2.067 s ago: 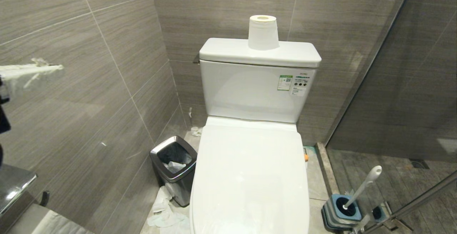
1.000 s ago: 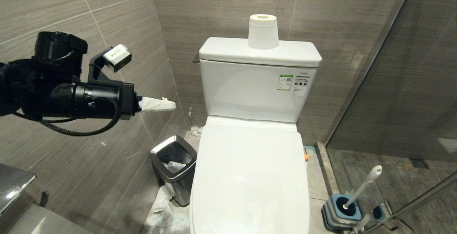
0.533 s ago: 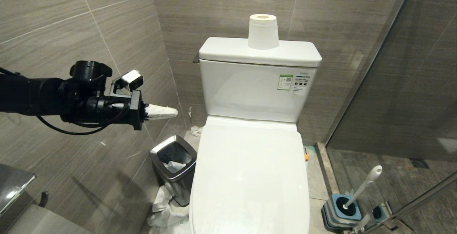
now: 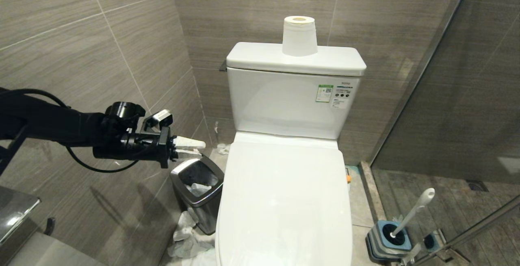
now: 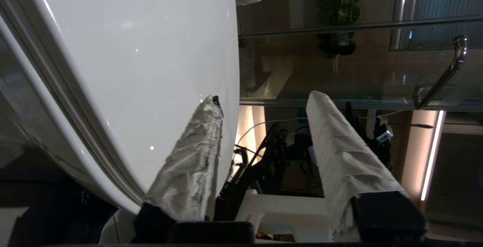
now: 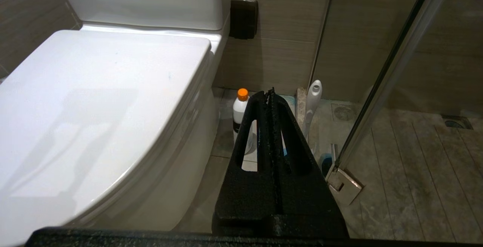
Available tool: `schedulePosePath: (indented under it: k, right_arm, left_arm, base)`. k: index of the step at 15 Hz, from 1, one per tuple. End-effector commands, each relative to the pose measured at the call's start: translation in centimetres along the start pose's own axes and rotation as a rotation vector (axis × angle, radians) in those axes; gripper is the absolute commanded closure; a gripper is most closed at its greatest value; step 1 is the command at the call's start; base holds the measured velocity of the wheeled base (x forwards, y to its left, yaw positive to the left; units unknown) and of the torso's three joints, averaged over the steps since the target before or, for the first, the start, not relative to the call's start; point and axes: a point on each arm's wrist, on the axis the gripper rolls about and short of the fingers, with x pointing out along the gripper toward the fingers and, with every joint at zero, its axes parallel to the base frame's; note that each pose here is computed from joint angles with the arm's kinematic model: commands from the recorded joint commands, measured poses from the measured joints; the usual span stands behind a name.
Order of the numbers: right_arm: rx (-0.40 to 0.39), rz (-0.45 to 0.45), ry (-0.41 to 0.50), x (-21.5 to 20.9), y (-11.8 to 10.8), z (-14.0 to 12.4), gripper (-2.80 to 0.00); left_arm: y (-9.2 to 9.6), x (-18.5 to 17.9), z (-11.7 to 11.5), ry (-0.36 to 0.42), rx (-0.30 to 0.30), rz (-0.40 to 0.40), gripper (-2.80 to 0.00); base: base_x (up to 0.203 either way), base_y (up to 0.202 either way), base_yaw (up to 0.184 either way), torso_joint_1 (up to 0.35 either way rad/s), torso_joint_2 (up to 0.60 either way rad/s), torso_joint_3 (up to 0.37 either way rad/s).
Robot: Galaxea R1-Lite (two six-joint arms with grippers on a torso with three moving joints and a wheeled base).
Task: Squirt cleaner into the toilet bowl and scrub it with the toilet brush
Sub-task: Use the left hand to lift the toilet lid slightly
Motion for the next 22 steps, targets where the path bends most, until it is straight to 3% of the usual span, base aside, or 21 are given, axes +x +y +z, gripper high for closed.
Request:
schedulePosePath:
  k: [1, 5, 8, 10, 15, 18, 22]
  right_arm:
    - [-0.001, -0.002, 0.024, 0.2, 0.0, -0.7, 0.00]
    - [-0.001, -0.002, 0.024, 0.2, 0.0, -0.7, 0.00]
    - [-0.001, -0.002, 0.024, 0.2, 0.0, -0.7, 0.00]
    - [-0.001, -0.002, 0.023, 0.2, 0.0, -0.7, 0.00]
    - [-0.001, -0.001, 0.024, 0.2, 0.0, -0.7, 0.00]
    - [-0.001, -0.002, 0.024, 0.2, 0.0, -0.7, 0.00]
    - [-0.001, -0.001, 0.023, 0.2, 0.0, -0.7, 0.00]
  left_arm:
    - [2.5, -0.1, -0.3, 0.007, -0.064, -0.025, -2.80]
    - [4.3, -0.8, -2.1, 0.009, -0.029, -0.061, -2.80]
    - [4.9, -1.5, -3.8, 0.002, -0.037, -0.078, -2.80]
    - [5.3, -1.4, -5.3, -0.005, -0.006, -0.078, -2.80]
    - [6.9, -1.0, -8.7, -0.039, 0.135, -0.072, -2.80]
    - [7.1, -0.9, -10.3, -0.035, 0.121, -0.072, -2.80]
    - [7.7, -0.8, -11.4, -0.048, 0.170, -0.071, -2.80]
  base:
    - [0.000, 0.000, 0.000, 0.000, 0.00, 0.000]
    - [0.000, 0.000, 0.000, 0.000, 0.00, 0.000]
    - [0.000, 0.000, 0.000, 0.000, 0.00, 0.000]
    - [0.000, 0.000, 0.000, 0.000, 0.00, 0.000]
    - [0.000, 0.000, 0.000, 0.000, 0.00, 0.000]
    - [0.000, 0.000, 0.000, 0.000, 0.00, 0.000]
    - [0.000, 0.000, 0.000, 0.000, 0.00, 0.000]
